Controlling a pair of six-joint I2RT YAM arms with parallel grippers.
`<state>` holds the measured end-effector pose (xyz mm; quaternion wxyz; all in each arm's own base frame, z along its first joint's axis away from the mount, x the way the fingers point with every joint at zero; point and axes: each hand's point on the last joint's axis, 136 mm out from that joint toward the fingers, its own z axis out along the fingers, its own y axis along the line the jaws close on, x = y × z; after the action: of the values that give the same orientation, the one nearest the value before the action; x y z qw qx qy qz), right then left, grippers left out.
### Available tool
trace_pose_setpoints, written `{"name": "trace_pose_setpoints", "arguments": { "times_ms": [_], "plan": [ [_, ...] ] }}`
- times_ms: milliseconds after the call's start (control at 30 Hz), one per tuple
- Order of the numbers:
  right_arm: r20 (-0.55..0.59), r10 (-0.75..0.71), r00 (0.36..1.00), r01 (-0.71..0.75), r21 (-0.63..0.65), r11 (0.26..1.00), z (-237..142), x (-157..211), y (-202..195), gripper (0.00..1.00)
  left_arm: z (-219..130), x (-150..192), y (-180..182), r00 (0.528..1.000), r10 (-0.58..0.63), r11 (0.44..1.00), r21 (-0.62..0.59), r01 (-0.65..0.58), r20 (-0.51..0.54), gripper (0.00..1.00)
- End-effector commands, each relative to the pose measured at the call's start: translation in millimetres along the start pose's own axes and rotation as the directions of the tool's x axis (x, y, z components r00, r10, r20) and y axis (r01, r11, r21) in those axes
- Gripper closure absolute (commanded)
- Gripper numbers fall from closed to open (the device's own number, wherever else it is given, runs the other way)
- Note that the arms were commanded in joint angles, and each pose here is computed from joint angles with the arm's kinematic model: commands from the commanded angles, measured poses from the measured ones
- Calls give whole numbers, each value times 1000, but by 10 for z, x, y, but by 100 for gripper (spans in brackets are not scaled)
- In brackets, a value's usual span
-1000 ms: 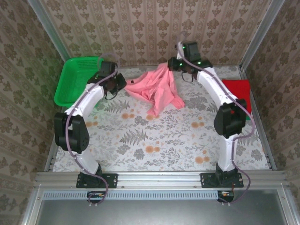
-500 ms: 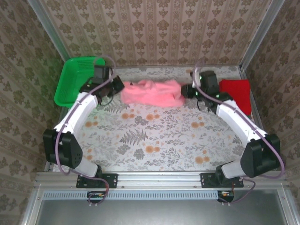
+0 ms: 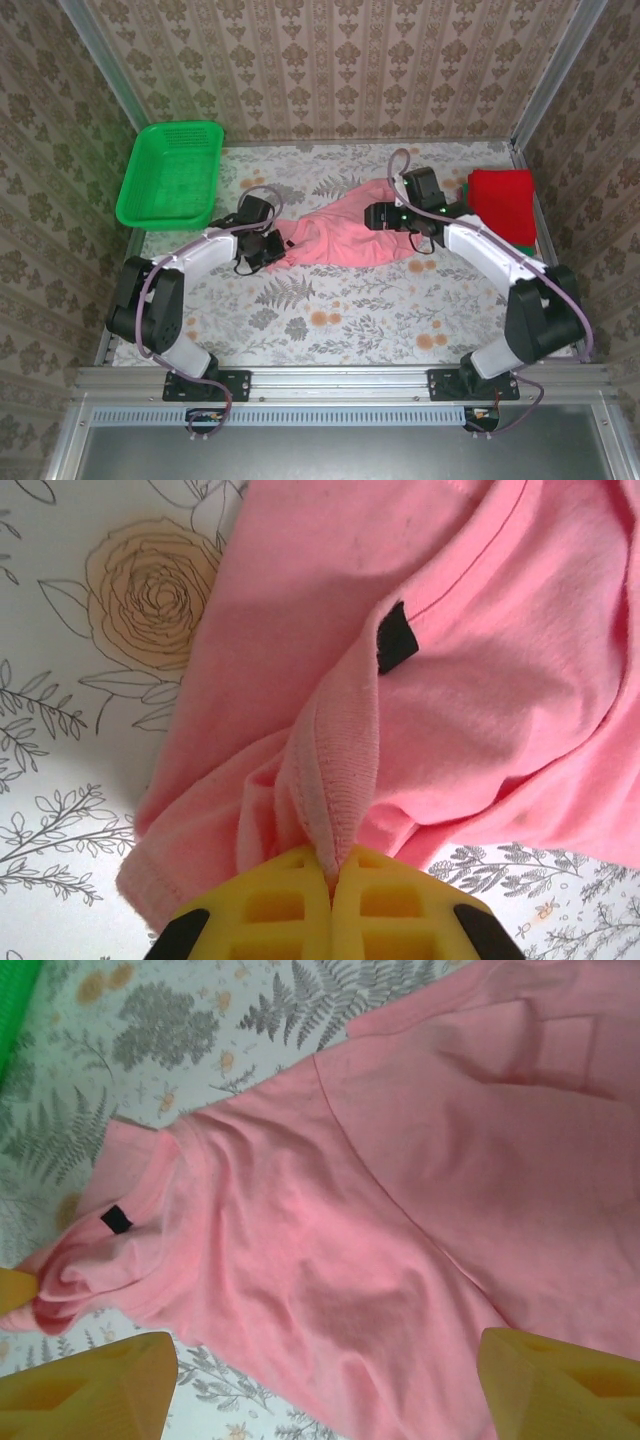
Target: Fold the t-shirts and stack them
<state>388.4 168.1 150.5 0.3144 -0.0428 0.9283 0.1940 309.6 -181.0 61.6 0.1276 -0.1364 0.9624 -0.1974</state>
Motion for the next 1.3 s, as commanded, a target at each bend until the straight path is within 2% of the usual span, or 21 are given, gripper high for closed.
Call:
{"name": "trace_pose_setpoints", "arguments": {
  "times_ms": [0, 133, 267, 467, 600, 633, 933, 1000, 1033, 1100, 1133, 1167, 1233, 1267],
  "plan": [
    [-61, 0, 998, 0, -3, 1000, 197, 48, -9, 22, -104, -234, -24, 996, -39, 999, 10, 38, 82, 100],
    [-142, -20, 990, 17, -25, 1000, 465, 204, -4, 23, -87, -334, 72, 993, -78, 997, 7, 77, 91, 100],
    [-202, -39, 979, 38, -10, 999, 664, 326, -94, 30, -88, -430, 162, 991, -94, 996, -1, 95, 93, 100],
    [-277, -46, 960, 38, -33, 999, 842, 449, -99, 56, -123, -517, 197, 992, -85, 996, -10, 87, 93, 100],
    [-295, -47, 954, 27, -72, 997, 820, 439, -9, 93, -118, -557, 220, 990, -102, 995, -5, 103, 99, 100],
    [-291, -50, 956, 27, -83, 996, 787, 412, 18, 99, -116, -575, 230, 989, -106, 994, -6, 107, 101, 100],
    [-186, -156, 970, 99, -287, 953, 242, 175, 587, 100, 12, -880, 290, 982, -149, 989, 5, 149, 120, 100],
    [-172, -148, 974, 95, -283, 955, 181, 168, 600, 100, 45, -992, 281, 981, -159, 987, 8, 160, 114, 100],
    [-170, -128, 977, 81, -258, 963, 189, 157, 551, 97, 47, -1029, 271, 980, -160, 987, 9, 160, 114, 100],
    [-181, -95, 979, 62, -178, 982, 280, 147, 367, 53, 21, -1112, 205, 980, -153, 988, 23, 151, 126, 100],
    [-186, -88, 979, 62, -138, 988, 330, 130, 288, 42, 16, -1123, 193, 981, -150, 989, 25, 148, 127, 100],
    [-192, -75, 979, 59, -85, 995, 393, 104, 186, 40, 11, -1129, 183, 981, -148, 989, 28, 146, 127, 100],
    [-195, -45, 980, 40, -28, 999, 529, 55, 41, 49, 16, -1104, 193, 982, -145, 989, 24, 143, 118, 100],
    [-198, -32, 980, 31, -6, 999, 600, 36, -19, 50, 12, -1093, 196, 983, -144, 989, 25, 143, 116, 100]
  ]
}}
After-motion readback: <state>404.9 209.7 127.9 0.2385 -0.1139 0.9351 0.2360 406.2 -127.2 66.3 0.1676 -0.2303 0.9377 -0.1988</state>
